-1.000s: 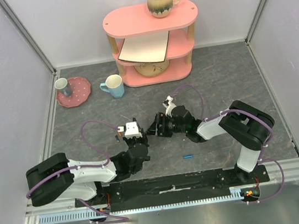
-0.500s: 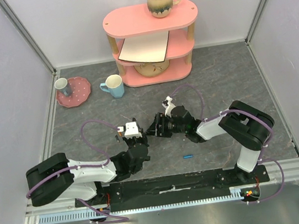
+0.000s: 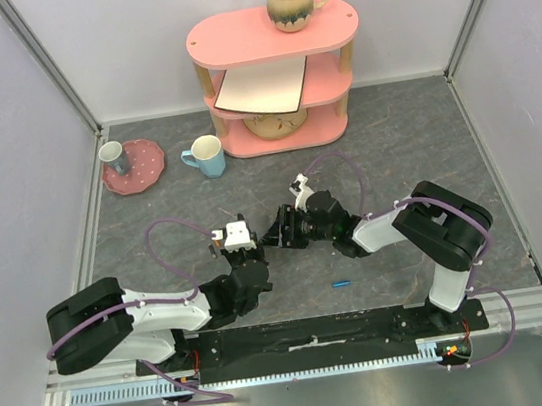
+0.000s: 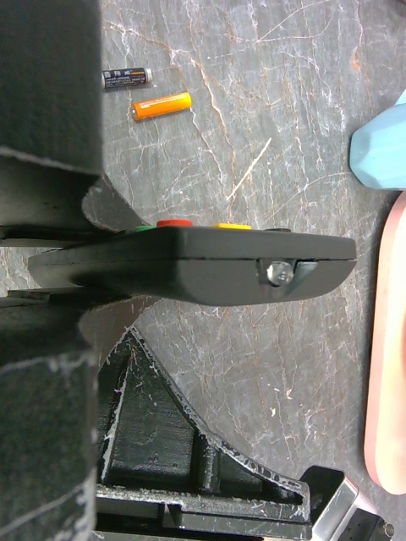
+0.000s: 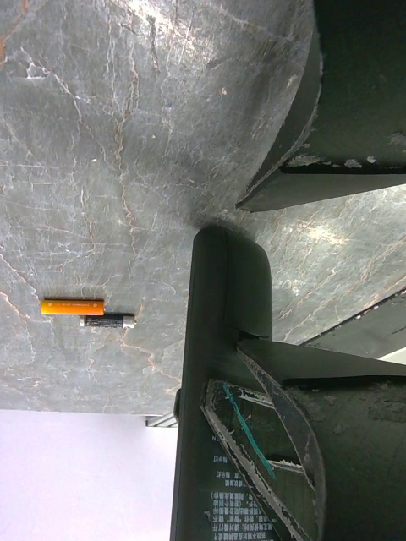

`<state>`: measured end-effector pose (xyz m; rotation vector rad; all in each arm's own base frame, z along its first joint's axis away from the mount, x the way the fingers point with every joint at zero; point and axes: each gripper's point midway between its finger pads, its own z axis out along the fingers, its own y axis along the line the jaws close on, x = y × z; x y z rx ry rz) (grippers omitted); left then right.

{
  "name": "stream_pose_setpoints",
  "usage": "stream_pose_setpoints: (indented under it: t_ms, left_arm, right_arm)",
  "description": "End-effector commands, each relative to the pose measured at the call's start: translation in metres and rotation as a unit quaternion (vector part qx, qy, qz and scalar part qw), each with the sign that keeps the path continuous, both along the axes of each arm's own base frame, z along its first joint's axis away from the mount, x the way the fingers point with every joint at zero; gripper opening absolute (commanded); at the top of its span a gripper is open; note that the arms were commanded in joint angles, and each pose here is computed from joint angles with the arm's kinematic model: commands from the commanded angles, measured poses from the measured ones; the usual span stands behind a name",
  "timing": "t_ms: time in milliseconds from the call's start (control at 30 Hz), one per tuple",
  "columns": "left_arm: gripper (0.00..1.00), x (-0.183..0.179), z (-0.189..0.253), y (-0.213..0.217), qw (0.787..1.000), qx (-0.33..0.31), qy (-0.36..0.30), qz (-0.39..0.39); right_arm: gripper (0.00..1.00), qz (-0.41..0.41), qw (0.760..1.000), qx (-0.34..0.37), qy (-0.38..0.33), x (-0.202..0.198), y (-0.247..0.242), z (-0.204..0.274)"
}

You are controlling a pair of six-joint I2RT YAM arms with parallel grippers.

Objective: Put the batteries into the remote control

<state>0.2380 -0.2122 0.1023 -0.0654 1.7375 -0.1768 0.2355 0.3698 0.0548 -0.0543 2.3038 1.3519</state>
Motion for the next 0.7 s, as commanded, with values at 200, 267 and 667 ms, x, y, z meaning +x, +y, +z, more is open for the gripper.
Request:
stream_pose_setpoints:
  t_ms: [200,267,667]
  left_arm:
    - [0.02,-0.005,-0.002,-0.007,1.000,-0.014,0.010,-0.015]
    - [0.02,-0.005,-0.001,-0.006,1.000,-0.014,0.009,-0.014]
    - [0.02,-0.005,0.000,0.004,1.000,-0.005,0.003,0.000]
  right_arm:
    - [0.68,0.032,0.997,-0.067,0.021,-0.020,-0.004,-0.035]
    - [0.67,0.030,0.997,-0.072,0.023,-0.020,-0.007,-0.039]
    - [0.66,0.024,0.995,-0.089,0.034,-0.025,-0.015,-0.047]
